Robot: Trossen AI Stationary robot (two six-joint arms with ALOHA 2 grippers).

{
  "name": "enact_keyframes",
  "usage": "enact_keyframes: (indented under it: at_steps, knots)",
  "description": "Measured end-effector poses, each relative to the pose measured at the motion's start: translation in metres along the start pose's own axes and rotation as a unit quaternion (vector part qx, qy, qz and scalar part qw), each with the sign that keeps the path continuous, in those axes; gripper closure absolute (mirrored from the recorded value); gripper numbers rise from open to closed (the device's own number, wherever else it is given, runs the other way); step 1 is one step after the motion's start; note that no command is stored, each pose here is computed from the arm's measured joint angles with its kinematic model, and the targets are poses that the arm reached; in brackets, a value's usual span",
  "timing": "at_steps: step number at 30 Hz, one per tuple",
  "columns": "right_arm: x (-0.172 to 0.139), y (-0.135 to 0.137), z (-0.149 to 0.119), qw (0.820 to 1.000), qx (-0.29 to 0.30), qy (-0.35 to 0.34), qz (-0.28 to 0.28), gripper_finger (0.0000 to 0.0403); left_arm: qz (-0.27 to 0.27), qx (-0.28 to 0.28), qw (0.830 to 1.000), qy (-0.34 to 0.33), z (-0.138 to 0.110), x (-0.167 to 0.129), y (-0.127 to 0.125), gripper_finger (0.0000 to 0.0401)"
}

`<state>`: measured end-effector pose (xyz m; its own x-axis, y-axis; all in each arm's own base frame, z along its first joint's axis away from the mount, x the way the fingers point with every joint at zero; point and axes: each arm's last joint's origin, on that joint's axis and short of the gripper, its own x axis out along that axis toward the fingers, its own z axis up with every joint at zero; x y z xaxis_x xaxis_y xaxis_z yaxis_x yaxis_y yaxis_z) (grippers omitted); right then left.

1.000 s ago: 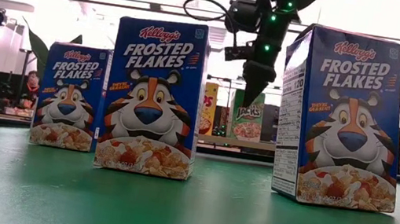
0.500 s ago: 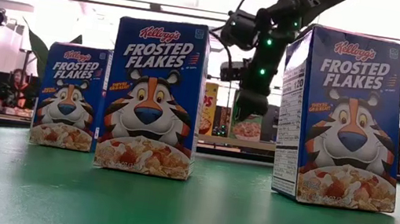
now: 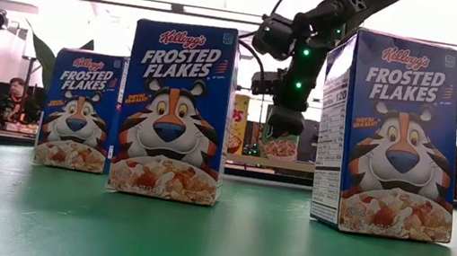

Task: Stack cereal on shelf
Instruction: Put the top right green cereal box on the shelf

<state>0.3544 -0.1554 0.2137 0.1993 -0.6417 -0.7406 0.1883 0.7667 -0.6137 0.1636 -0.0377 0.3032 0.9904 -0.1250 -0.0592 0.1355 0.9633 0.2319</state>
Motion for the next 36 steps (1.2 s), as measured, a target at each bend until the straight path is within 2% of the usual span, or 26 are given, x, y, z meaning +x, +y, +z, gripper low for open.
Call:
enact_keyframes:
  at_steps: [9,17,36]
  knots:
    - [0.005,-0.008,-0.004,1.0,0.0,0.011,-0.003,0.039,0.0,0.0,1.0,0.0,0.0,0.0,0.0,0.0363]
    - [0.005,-0.007,-0.007,0.999,-0.039,0.02,0.001,0.039,0.0,0.0,1.0,0.002,0.0,0.0,0.0,0.0363]
    - [0.002,-0.01,-0.008,0.998,-0.053,0.034,-0.029,0.039,0.0,0.0,1.0,0.001,0.0,0.0,0.0,0.0363]
